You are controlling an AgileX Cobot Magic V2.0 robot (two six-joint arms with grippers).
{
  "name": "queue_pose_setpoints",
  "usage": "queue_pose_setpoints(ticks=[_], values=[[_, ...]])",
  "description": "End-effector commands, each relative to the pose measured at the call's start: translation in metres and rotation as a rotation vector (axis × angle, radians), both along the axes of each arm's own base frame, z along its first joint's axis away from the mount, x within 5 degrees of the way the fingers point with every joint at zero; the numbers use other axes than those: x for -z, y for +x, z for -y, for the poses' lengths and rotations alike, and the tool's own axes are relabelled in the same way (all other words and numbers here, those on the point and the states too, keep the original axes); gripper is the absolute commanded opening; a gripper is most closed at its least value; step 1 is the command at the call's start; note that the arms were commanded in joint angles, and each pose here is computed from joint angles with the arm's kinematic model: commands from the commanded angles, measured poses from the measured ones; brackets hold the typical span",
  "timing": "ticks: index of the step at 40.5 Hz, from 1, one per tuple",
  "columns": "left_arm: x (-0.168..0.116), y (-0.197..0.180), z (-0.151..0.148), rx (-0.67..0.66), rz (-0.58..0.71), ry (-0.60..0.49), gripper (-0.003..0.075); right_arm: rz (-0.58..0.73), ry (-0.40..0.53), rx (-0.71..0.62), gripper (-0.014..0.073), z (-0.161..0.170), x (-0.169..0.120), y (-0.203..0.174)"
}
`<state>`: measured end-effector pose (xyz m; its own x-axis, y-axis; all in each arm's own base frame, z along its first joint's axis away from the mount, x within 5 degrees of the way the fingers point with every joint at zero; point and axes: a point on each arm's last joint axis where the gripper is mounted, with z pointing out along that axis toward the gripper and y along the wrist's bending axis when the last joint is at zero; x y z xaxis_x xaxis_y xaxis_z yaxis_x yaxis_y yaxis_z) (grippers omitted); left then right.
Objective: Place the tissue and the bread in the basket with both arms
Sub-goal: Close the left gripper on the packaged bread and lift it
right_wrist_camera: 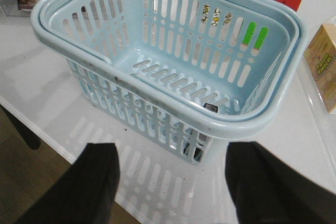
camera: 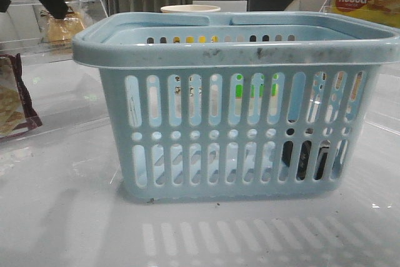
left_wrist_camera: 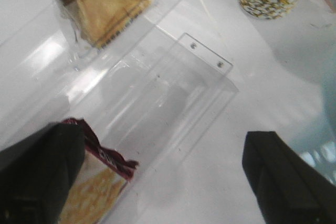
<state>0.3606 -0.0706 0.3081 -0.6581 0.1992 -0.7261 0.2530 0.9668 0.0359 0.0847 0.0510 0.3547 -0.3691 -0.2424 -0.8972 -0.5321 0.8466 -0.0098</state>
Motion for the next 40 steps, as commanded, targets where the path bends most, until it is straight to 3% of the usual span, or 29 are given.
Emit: queue_pose_setpoints(ticks=[1, 13, 24, 40], values=[[-0.027, 0.026, -0.006, -0.04, 0.13, -0.044, 0.0662, 0.09, 0.04, 0.002, 0.0541, 0.0, -0.014, 0.001], [-0.014, 0.089, -0.029, -0.125, 0.195, -0.08, 0.063, 0.09, 0.04, 0.002, 0.0541, 0.0, -0.014, 0.001], [-0.002, 0.114, -0.022, -0.133, 0.27, -0.124, 0.0559, 0.089, 0.04, 0.002, 0.0541, 0.0, -0.014, 0.001], [-0.002, 0.118, -0.022, -0.136, 0.303, -0.128, 0.0328, 0.089, 0.04, 0.002, 0.0541, 0.0, -0.014, 0.001]])
